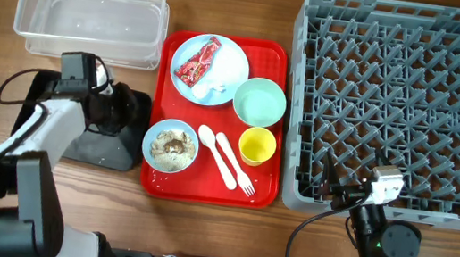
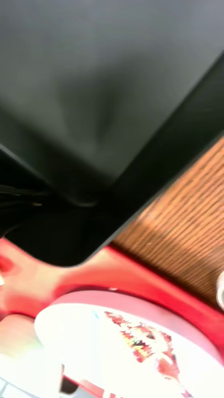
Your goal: Sort waste into correct bins and load items into the dishwasher rack
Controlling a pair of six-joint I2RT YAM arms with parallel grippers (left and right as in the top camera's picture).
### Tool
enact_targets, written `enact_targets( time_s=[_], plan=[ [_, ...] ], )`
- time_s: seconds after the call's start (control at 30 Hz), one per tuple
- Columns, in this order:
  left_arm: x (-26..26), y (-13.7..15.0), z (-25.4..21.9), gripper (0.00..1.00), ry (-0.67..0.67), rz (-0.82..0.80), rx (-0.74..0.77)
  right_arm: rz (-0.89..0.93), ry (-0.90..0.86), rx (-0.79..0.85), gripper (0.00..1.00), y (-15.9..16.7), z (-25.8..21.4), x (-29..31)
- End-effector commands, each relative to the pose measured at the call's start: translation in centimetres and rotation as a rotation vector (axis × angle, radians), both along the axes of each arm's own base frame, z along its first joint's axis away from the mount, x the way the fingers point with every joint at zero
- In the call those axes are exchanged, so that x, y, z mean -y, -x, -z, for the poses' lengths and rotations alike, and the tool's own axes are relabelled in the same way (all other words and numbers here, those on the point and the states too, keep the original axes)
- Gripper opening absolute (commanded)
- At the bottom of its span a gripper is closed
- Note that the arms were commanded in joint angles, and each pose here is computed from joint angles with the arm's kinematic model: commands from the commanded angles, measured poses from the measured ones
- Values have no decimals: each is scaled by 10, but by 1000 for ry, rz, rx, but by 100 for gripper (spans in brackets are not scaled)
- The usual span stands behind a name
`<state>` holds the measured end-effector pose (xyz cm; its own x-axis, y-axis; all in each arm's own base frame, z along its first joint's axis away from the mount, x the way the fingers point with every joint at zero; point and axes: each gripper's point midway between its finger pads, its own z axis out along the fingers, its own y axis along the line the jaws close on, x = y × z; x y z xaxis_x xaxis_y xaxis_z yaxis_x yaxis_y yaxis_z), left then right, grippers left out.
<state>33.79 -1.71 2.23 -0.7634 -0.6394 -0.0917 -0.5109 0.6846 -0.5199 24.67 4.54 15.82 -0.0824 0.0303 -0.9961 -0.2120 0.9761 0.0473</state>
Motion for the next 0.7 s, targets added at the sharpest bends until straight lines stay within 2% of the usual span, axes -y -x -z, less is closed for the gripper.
enact_targets(
  time_s=[0.0,0.47,0.53,0.67],
  plan=[
    [-2,-7,10,4,-14,-6,6,-8,5,8,100,0,-1,-1],
    [-6,-39,-2,4,58,-164,88,-8,5,7,100,0,-1,-1],
    [-4,-29,4,4,64,-164,37,-8,5,7,100,0,-1,-1],
    [3,15,21,4,62,-134,-155,-8,5,8,100,0,-1,-1]
  ],
)
